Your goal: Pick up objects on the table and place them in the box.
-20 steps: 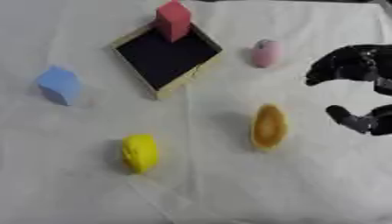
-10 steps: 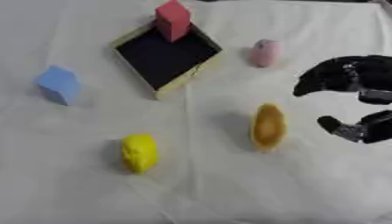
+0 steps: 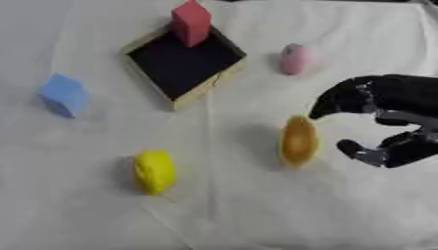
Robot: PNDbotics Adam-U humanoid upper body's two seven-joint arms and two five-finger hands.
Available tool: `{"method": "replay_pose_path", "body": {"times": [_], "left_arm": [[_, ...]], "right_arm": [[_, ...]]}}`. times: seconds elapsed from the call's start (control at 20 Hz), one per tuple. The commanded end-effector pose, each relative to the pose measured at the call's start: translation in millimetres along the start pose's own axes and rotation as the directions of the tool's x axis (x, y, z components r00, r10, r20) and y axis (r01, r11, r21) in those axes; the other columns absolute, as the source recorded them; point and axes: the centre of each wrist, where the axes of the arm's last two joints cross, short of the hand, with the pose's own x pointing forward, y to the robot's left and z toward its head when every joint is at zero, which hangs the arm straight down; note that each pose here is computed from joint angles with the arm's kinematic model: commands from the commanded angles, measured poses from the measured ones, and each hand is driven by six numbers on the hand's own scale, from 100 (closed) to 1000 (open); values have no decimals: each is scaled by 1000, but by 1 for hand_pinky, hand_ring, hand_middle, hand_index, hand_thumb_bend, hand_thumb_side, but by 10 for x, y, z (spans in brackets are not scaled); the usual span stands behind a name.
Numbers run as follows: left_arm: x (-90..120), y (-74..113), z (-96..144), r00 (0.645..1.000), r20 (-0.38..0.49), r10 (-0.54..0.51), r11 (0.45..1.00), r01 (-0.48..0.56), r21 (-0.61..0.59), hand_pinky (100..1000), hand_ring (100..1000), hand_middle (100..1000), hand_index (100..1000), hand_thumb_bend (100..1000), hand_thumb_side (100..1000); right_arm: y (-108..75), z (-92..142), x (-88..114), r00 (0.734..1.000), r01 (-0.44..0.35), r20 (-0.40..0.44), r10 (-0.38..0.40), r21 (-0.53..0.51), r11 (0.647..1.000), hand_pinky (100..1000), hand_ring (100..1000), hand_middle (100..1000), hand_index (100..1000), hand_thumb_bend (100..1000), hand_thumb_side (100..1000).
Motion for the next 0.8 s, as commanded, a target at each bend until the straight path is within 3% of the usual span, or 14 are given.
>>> {"method": "replay_pose_path", "body": {"times": [0.05,0.1,0.4,0.8], "left_arm": [[55,13,-80,1000,28,-4,1000,4,-25,674,640,597,747,100,603],[55,11,-80,1000,28,-3,1000,3,-25,674,640,597,747,100,603],[52,2,-77,1000,24,3,1000,-2,-26,674,644,598,747,100,604],[50,-6,-73,1000,20,8,1000,-8,-28,675,647,598,747,100,604]], "right_arm": [[-61,-15,32,1000,-27,-12,27,14,1000,897,883,811,898,100,183],[-59,-25,37,999,-28,-15,29,17,999,899,887,817,907,112,183],[-47,-75,60,997,-74,-22,75,42,996,909,902,838,915,379,121],[-32,-148,97,994,-104,-31,105,40,994,905,896,834,911,419,115]]}}
